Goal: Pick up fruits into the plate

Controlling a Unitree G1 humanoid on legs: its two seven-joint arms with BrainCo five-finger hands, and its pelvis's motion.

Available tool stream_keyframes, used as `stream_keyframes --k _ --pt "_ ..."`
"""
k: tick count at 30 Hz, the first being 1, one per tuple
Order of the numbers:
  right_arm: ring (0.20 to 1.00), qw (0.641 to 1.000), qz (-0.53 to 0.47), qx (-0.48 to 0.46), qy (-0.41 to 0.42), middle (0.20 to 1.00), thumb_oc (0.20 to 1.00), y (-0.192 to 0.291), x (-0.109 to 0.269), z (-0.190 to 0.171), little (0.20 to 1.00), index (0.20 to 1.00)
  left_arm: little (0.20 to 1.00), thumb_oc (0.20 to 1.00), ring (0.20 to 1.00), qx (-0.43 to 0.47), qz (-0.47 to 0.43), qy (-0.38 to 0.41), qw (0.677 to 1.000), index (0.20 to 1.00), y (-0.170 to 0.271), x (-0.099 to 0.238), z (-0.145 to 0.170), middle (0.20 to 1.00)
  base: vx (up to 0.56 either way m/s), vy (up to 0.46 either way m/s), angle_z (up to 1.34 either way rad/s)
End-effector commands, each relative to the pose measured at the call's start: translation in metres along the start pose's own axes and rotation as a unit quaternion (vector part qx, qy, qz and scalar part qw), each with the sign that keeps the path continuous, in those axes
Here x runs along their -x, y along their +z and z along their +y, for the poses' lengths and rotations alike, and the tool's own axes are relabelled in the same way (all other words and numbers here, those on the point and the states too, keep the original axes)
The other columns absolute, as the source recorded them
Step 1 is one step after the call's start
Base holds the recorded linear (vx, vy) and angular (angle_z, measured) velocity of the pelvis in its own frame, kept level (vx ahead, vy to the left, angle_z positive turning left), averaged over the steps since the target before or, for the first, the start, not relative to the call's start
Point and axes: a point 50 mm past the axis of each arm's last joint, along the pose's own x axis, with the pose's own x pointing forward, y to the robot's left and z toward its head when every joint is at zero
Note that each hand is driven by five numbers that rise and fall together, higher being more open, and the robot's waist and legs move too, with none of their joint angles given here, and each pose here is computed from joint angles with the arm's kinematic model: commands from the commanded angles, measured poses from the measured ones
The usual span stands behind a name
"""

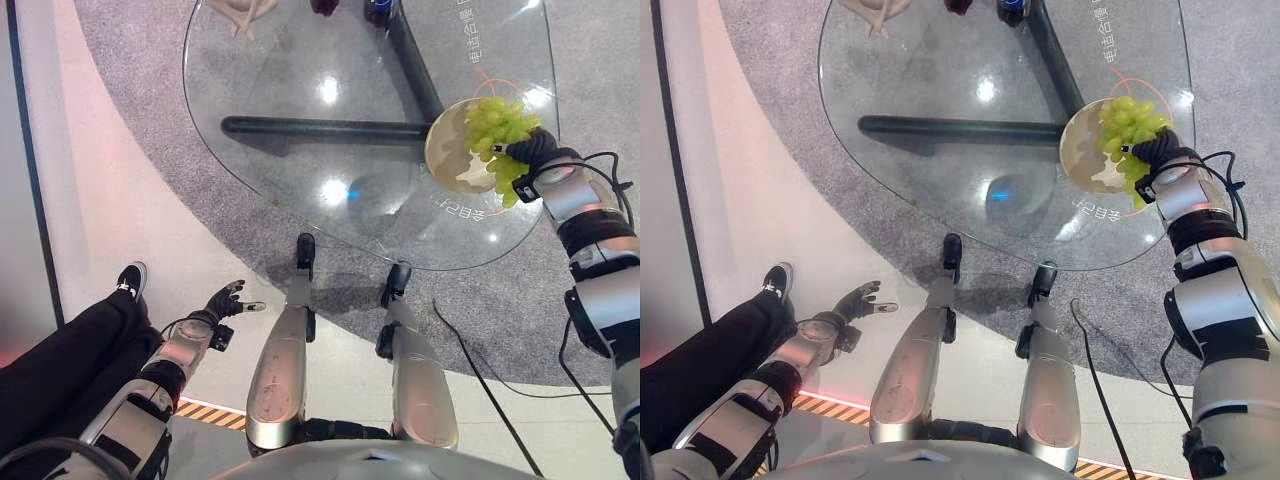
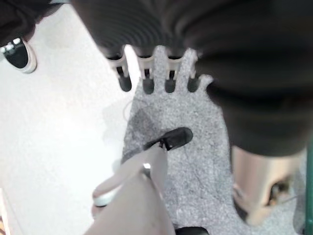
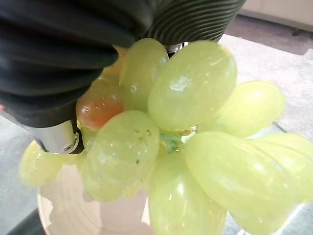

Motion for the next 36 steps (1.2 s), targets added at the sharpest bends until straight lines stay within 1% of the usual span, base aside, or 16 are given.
stream_keyframes --k 1,2,3,4,10,21,24,28,29,30,31,33,35,36 --pt "0.2 0.995 -0.012 0.054 -0.083 0.2 0.2 0.016 0.001 -0.039 0.2 0.2 1.0 1.0 1.0 0.009 0.0 -0.013 1.0 1.0 -0.004 0.0 -0.013 1.0 0.0 0.035 0.03" --pt "0.52 0.994 -0.013 0.059 -0.09 0.52 0.52 0.019 0.001 -0.039 0.52 0.52 1.0 1.0 1.0 0.01 -0.002 -0.015 1.0 1.0 -0.004 0.0 -0.015 1.0 0.0 0.0 0.0" --pt "0.812 0.994 -0.014 0.061 -0.095 0.812 0.812 0.02 0.001 -0.039 0.812 0.812 1.0 1.0 1.0 0.01 -0.002 -0.015 1.0 1.0 -0.004 0.0 -0.016 1.0 0.0 0.036 0.02" --pt "1.0 0.992 -0.015 0.065 -0.105 1.0 1.0 0.022 0.002 -0.04 1.0 1.0 1.0 1.0 1.0 0.011 -0.003 -0.017 1.0 1.0 -0.004 -0.001 -0.017 1.0 0.0 0.0 0.0" --pt "1.0 0.987 -0.017 0.084 -0.135 1.0 1.0 0.029 0.003 -0.042 1.0 1.0 1.0 1.0 1.0 0.016 -0.001 -0.021 1.0 1.0 -0.004 -0.001 -0.021 1.0 0.0 0.03 -0.01" --pt "1.0 0.987 -0.001 0.079 -0.142 1.0 1.0 0.023 0.0 -0.037 1.0 1.0 1.0 1.0 1.0 0.012 -0.003 -0.024 1.0 1.0 -0.001 -0.003 -0.023 1.0 0.0 0.003 -0.01" --pt "1.0 0.989 0.003 0.061 -0.138 1.0 1.0 0.019 0.0 -0.034 1.0 1.0 1.0 1.0 1.0 0.01 0.001 -0.026 1.0 1.0 -0.003 -0.003 -0.023 1.0 0.0 0.0 0.0" --pt "1.0 0.995 0.001 -0.005 -0.104 1.0 1.0 0.006 -0.001 -0.02 1.0 1.0 1.0 1.0 1.0 0.016 0.015 -0.027 0.999 1.0 -0.008 -0.002 -0.021 1.0 0.0 0.005 0.01" --pt "1.0 0.996 -0.004 -0.042 -0.078 1.0 1.0 0.0 -0.001 -0.011 1.0 1.0 1.0 1.0 1.0 0.024 0.022 -0.027 0.999 1.0 -0.011 -0.002 -0.019 1.0 0.0 0.015 0.04" --pt "1.0 0.996 -0.004 -0.042 -0.078 1.0 1.0 0.0 -0.001 -0.011 1.0 1.0 1.0 1.0 1.0 0.024 0.023 -0.027 0.999 1.0 -0.011 -0.002 -0.019 1.0 0.01 0.026 0.05" --pt "1.0 0.994 0.002 -0.097 -0.044 1.0 1.0 -0.01 0.0 0.006 1.0 1.0 1.0 1.0 1.0 0.037 0.034 -0.026 0.998 1.0 -0.015 -0.001 -0.017 1.0 0.0 0.0 0.0" --pt "1.0 0.985 0.002 -0.175 0.016 1.0 1.0 -0.025 0.005 0.038 1.0 1.0 1.0 1.0 1.0 0.057 0.052 -0.028 0.997 1.0 -0.021 -0.001 -0.016 1.0 0.02 0.007 0.04" --pt "1.0 0.969 0.01 -0.24 0.066 1.0 1.0 -0.041 0.014 0.072 1.0 1.0 1.0 1.0 1.0 0.08 0.069 -0.03 0.994 1.0 -0.028 0.0 -0.017 1.0 0.02 -0.01 0.05" --pt "1.0 0.958 0.025 -0.267 0.099 1.0 1.0 -0.055 0.023 0.097 1.0 1.0 1.0 1.0 1.0 0.084 0.082 -0.031 0.993 1.0 -0.033 0.001 -0.018 1.0 0.06 -0.013 0.04"
